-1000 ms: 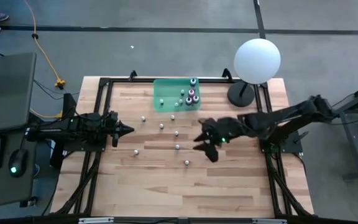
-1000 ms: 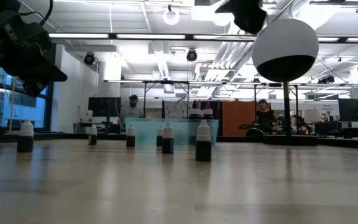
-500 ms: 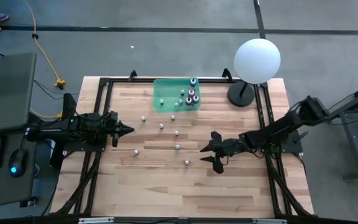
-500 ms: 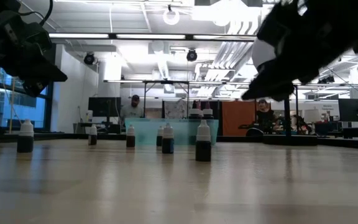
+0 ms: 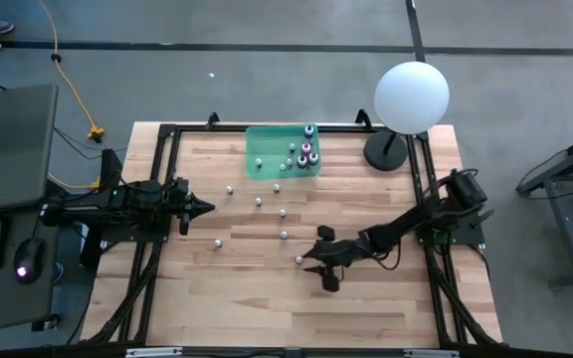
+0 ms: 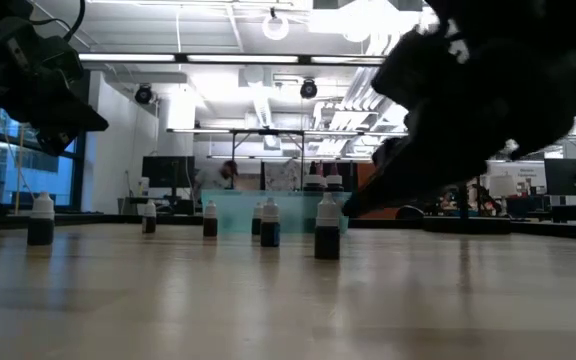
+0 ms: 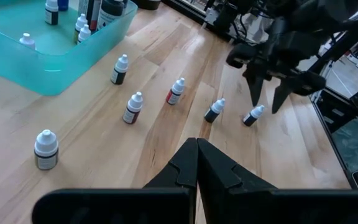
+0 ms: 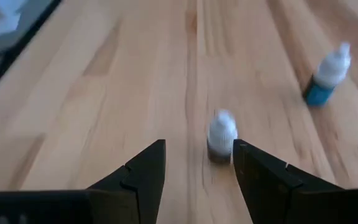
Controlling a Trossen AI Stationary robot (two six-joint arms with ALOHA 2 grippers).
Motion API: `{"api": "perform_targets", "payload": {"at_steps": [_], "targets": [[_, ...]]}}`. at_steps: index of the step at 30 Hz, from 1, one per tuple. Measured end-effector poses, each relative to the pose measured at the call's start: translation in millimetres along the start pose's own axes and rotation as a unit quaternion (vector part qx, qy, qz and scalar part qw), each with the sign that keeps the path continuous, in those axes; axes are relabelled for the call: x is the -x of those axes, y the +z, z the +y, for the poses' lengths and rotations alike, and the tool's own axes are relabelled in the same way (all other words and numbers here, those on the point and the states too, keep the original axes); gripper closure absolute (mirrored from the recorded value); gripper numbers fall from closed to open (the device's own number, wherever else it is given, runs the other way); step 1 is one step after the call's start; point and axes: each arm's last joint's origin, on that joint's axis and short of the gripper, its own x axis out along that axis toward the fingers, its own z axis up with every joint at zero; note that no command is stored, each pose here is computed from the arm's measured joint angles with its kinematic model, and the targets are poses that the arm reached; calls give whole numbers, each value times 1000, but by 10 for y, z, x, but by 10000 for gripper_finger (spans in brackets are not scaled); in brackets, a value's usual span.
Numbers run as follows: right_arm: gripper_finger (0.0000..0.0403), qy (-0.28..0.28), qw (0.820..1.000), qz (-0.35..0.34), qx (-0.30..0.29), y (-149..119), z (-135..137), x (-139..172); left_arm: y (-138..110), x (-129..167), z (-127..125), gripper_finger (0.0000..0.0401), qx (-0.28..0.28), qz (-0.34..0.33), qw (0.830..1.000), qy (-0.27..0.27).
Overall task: Pick & Place food coloring
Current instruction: Put the small black food coloring into the bin
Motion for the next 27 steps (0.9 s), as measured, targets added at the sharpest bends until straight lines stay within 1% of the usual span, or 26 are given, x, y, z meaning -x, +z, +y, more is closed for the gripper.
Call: {"api": "perform_targets", "payload": {"at_steps": [4, 12, 20, 27], "targets": [[224, -19, 1000, -4, 1, 9, 3, -62, 1, 0, 0, 401, 0, 0, 1000, 0], [224, -52, 999, -15, -1, 28, -26, -63, 0, 0, 0, 401, 0, 0, 1000, 0], [224, -40, 999, -5, 1, 15, -22, -64, 0, 0, 0, 401, 0, 0, 1000, 0], [224, -43, 999, 1, 4, -27, -30, -96, 1, 0, 0, 401, 0, 0, 1000, 0]]}}
